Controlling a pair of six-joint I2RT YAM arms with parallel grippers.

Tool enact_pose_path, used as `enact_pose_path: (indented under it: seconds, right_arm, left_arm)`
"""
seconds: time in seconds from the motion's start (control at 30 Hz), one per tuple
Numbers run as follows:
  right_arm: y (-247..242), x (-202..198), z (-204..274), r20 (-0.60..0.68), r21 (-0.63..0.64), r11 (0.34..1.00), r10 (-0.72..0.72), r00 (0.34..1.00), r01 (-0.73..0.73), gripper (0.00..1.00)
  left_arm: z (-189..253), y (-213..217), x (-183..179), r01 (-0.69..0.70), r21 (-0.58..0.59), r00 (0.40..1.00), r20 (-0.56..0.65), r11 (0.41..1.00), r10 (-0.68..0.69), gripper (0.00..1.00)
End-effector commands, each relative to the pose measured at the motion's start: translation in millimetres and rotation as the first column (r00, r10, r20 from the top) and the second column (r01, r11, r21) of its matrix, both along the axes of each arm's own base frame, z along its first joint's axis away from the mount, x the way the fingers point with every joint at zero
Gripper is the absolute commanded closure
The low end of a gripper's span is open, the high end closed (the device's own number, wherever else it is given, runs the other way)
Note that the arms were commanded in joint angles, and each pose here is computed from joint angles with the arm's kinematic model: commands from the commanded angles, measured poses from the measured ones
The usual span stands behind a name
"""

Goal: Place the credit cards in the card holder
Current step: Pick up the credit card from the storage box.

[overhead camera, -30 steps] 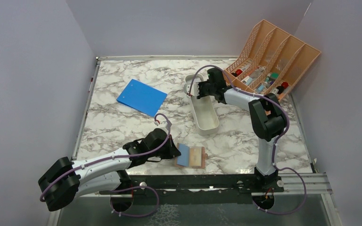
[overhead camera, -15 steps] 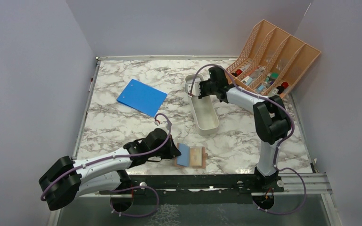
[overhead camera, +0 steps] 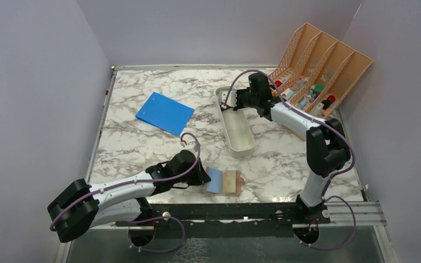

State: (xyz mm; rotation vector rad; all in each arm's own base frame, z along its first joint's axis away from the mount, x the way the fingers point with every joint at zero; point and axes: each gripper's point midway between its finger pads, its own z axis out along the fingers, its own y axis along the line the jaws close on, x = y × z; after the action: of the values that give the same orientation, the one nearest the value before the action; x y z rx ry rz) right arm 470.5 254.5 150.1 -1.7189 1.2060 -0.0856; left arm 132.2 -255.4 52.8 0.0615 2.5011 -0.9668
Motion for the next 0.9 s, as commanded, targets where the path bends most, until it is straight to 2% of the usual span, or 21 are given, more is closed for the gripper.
enact_pose_path:
  seconds: [0.0,0.2,0.3,0.47,0.63,0.73,0.87]
  right_arm:
    - [-5.2,-7.1,28.8,-0.01,0.104,0.993,-0.057,0.998,0.058,0.99]
    - [-4.1,-21.1,58.7,-0.137,0.265,0.949,-0.137,0.981,0.169,0.99]
    - [-5.3,-30.2,78.1,-0.251,0.365,0.889,-0.191,0.949,0.276,0.99]
    - [-15.4,-59.7,89.5,-0.414,0.496,0.751,-0.236,0.879,0.435,0.99]
    - [-22.3,-107.6,95.2,-0.66,0.498,0.607,-0.199,0.725,0.62,0.99]
    - [-39.7,-132.7,94.5,-0.775,0.443,0.475,-0.224,0.591,0.76,0.99]
    - [-42.8,-173.1,90.8,-0.834,0.419,0.462,-0.146,0.533,0.782,0.99]
  left_arm:
    - [-5.4,0.7,7.3,-0.024,0.009,1.0,0.019,1.0,0.023,1.0]
    - [0.5,-3.8,9.6,-0.026,-0.02,0.999,0.025,0.999,0.027,1.0]
    - [6.8,-6.4,13.0,-0.033,-0.032,0.999,0.037,0.999,0.034,1.0]
    - [10.9,-8.5,16.4,-0.059,-0.071,0.997,0.045,0.996,0.062,1.0]
    - [14.2,-13.8,13.9,-0.058,-0.128,0.998,0.03,0.99,0.062,1.0]
    - [15.2,-14.2,13.8,-0.062,-0.129,0.998,0.024,0.99,0.066,1.0]
    - [21.1,-20.3,12.2,-0.068,-0.196,0.997,0.01,0.978,0.071,1.0]
